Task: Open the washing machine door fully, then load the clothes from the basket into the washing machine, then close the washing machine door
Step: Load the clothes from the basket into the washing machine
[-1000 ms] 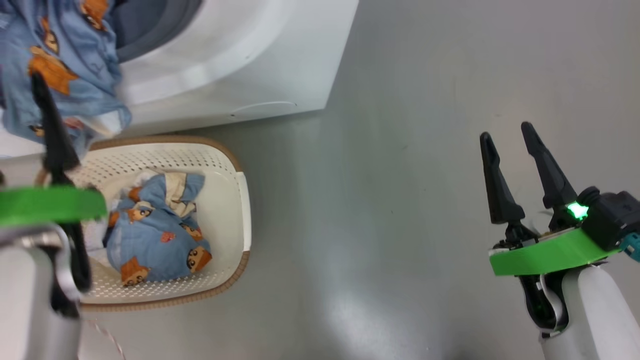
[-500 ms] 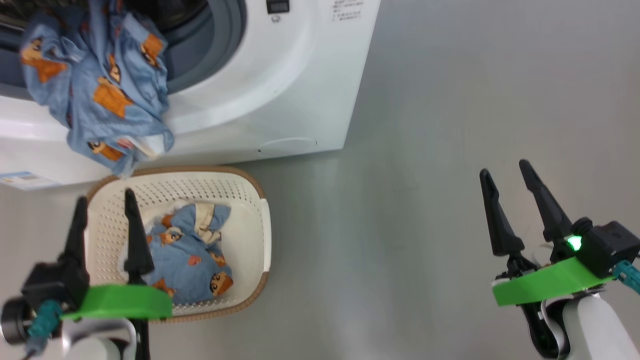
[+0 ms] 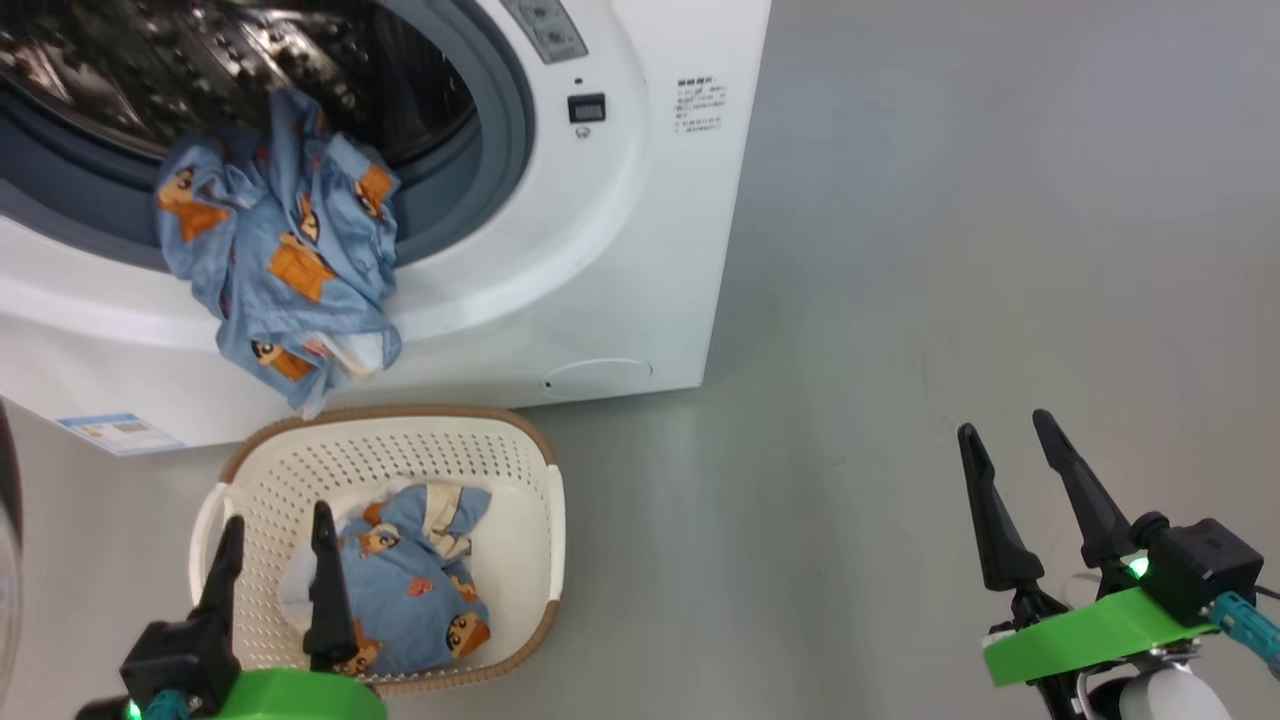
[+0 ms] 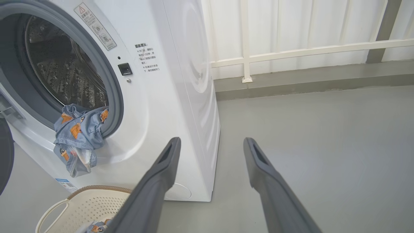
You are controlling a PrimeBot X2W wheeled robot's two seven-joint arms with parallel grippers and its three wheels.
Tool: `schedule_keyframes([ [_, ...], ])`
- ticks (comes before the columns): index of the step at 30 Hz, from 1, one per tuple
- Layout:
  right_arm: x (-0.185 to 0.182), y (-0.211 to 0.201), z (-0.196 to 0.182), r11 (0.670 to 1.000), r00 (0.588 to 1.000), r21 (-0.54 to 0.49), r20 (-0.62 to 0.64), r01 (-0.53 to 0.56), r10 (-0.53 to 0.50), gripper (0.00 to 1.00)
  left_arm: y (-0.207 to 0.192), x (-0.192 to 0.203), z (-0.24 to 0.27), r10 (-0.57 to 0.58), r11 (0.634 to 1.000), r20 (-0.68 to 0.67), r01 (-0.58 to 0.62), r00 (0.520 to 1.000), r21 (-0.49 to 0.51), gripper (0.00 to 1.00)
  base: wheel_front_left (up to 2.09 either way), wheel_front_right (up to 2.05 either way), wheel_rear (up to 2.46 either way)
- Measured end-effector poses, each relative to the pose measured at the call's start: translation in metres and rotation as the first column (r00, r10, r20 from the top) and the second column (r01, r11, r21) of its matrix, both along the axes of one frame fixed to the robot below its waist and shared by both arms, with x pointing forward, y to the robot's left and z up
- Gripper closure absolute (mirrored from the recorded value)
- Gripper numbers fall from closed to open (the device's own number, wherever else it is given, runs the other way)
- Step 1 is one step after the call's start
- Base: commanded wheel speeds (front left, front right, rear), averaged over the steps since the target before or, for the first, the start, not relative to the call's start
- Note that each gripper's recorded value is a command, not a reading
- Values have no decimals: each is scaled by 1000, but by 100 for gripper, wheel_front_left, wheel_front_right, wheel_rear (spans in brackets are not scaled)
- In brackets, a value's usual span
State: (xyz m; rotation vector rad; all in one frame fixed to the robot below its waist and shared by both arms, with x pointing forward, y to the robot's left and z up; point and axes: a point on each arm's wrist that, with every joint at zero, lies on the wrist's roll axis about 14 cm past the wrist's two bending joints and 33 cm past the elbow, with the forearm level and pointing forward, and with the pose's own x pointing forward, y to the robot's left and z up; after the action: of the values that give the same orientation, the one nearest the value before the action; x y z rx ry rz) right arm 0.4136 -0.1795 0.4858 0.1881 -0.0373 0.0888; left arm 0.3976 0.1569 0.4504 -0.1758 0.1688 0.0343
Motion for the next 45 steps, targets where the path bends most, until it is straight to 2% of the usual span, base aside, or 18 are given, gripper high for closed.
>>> schedule_keyframes([
  [8, -10, 4, 3, 1000, 1000, -2, 2, -9, 9, 0, 3, -11, 5, 9, 1000, 5, -9, 1000, -2, 0, 0, 0, 0],
  [24, -8, 2, -1, 1000, 1000, 6, -8, 5, -4, 0, -3, -6, -4, -9, 1000, -16, 9, 1000, -6, 0, 0, 0, 0],
  [31, -3, 5, -12, 1000, 999, 7, -33, -4, 4, 0, -2, 13, -7, -8, 1000, -8, 8, 1000, 3, 0, 0, 0, 0],
  [45, 21, 13, -47, 999, 993, -2, -105, -49, 49, 0, 3, 66, -55, -33, 999, -105, 34, 994, 10, 0, 0, 0, 0],
])
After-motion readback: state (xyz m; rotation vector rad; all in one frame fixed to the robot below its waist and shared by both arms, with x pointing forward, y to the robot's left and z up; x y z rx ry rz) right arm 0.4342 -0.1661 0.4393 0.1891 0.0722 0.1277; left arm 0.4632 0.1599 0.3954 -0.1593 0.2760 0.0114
